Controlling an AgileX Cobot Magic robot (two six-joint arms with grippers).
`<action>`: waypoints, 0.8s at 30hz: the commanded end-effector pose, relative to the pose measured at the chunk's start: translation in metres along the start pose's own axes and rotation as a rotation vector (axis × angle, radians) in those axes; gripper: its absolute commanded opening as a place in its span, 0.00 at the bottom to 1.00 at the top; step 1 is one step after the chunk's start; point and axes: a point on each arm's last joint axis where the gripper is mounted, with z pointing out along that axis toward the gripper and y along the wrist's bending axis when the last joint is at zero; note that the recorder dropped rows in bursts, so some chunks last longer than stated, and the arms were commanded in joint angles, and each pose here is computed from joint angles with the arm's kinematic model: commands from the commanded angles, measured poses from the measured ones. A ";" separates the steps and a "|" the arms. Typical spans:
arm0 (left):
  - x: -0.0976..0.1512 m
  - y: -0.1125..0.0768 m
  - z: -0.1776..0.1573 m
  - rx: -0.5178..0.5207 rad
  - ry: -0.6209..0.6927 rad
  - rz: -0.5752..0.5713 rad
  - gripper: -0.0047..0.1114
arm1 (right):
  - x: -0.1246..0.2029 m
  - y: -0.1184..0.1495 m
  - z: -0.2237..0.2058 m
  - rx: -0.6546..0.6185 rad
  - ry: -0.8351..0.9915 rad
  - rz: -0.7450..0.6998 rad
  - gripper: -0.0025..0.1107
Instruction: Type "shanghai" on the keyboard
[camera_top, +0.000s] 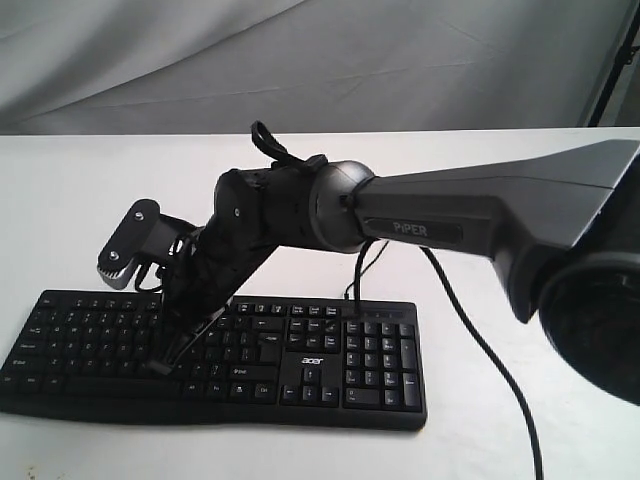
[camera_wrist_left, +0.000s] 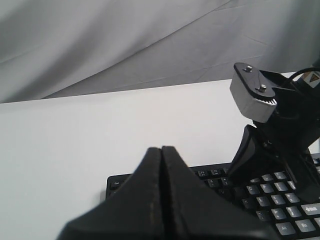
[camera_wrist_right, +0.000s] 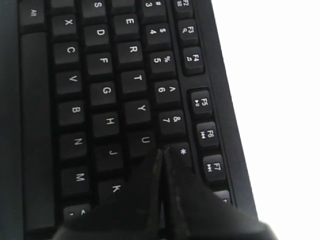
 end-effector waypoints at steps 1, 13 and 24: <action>0.001 0.000 0.000 0.004 -0.004 0.001 0.04 | 0.001 -0.004 -0.002 0.015 -0.005 0.000 0.02; 0.001 0.000 0.000 0.004 -0.004 0.001 0.04 | 0.007 -0.003 0.008 0.002 0.014 -0.006 0.02; 0.001 0.000 0.000 0.004 -0.004 0.001 0.04 | 0.012 -0.003 0.016 -0.006 0.029 -0.003 0.02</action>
